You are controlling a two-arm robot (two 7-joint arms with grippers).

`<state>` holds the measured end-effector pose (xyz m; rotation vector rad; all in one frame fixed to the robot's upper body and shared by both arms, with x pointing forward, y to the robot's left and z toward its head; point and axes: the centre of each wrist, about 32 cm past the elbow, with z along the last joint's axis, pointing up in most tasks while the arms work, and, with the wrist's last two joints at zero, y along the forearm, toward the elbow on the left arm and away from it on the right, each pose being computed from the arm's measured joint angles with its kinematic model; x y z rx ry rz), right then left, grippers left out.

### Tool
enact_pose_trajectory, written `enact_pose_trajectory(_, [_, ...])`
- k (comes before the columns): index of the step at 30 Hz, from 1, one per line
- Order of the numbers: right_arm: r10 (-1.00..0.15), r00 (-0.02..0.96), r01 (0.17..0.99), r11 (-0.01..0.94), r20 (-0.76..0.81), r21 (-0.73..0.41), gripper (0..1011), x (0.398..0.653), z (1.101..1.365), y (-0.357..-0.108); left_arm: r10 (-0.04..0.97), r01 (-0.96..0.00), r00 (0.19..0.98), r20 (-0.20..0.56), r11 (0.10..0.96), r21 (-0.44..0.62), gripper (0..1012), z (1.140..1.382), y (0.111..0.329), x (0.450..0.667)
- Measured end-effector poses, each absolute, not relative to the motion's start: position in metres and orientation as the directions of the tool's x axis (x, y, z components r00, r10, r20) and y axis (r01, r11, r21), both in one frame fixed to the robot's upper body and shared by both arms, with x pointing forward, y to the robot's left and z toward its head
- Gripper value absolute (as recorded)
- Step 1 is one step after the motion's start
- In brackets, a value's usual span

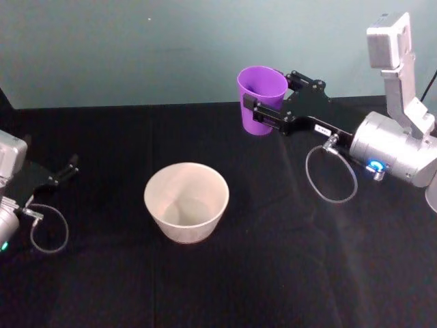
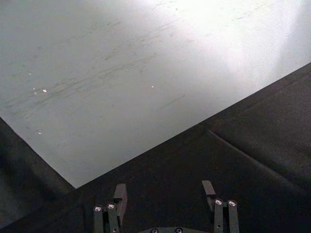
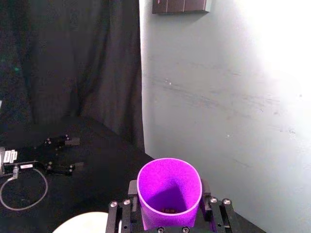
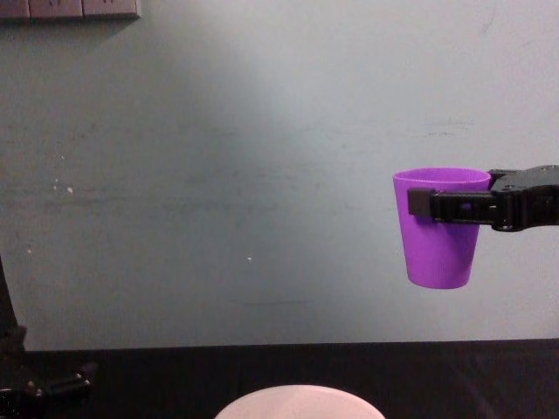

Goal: Pick up the cup and pour the mung beans from the cup into the bowl.

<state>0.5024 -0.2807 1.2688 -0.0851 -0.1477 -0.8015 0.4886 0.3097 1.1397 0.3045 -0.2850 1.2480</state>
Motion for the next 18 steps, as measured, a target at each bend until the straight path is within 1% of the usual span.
enact_pose_trajectory(18, [-0.710, 0.684, 0.722, 0.692, 0.169, -0.017, 732, 0.5023, 1.2681, -0.2808, 0.880, -0.955, 0.292, 0.374, 0.287, 0.070, 1000, 1.1398, 0.3097, 0.4886])
